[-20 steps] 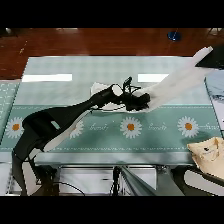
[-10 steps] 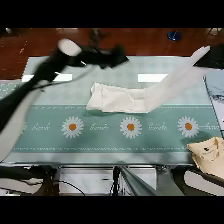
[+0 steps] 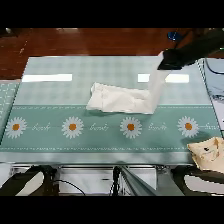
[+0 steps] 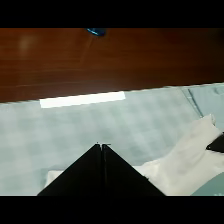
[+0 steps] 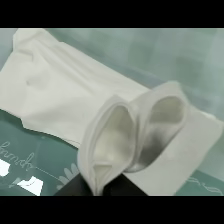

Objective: Fold the shirts.

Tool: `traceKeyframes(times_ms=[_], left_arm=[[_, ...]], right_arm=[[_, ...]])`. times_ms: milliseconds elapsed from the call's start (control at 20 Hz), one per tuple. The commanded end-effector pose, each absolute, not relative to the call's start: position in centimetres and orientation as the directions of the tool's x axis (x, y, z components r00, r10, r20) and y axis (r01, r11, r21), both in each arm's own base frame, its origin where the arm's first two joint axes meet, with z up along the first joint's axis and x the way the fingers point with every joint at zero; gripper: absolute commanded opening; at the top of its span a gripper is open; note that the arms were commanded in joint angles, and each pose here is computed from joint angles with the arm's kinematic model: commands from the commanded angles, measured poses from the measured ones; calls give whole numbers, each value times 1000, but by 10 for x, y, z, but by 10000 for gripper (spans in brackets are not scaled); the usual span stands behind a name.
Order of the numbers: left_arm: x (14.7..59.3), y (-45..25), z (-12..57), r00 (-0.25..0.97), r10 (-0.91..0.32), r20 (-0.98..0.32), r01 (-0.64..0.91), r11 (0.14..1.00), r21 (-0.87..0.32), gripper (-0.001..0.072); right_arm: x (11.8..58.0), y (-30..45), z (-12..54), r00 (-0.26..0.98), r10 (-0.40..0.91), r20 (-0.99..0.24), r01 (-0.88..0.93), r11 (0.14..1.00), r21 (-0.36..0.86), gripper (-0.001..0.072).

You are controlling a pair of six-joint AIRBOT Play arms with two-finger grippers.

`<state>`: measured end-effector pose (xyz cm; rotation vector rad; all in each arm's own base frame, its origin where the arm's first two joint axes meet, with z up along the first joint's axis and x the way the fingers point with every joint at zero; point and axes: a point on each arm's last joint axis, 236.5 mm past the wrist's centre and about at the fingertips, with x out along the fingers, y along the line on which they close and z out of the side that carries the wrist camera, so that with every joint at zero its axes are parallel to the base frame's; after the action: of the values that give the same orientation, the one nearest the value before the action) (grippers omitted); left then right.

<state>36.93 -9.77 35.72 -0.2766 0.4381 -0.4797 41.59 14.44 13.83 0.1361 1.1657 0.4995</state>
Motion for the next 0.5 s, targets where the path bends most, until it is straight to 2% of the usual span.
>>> traceKeyframes(times_ms=[0,150,450], left_arm=[[334,-64,356,827,-386,-409,307,919,-246,26],[325,-66,330,767,-396,-506,317,918,-237,26],[324,-67,292,698,-413,-585,311,911,-272,26]], right_arm=[[426,201,110,267,473,-840,-319,865,386,24],[434,255,79,246,503,-828,-337,846,414,24],[415,351,4,126,562,-817,-331,800,500,27]])
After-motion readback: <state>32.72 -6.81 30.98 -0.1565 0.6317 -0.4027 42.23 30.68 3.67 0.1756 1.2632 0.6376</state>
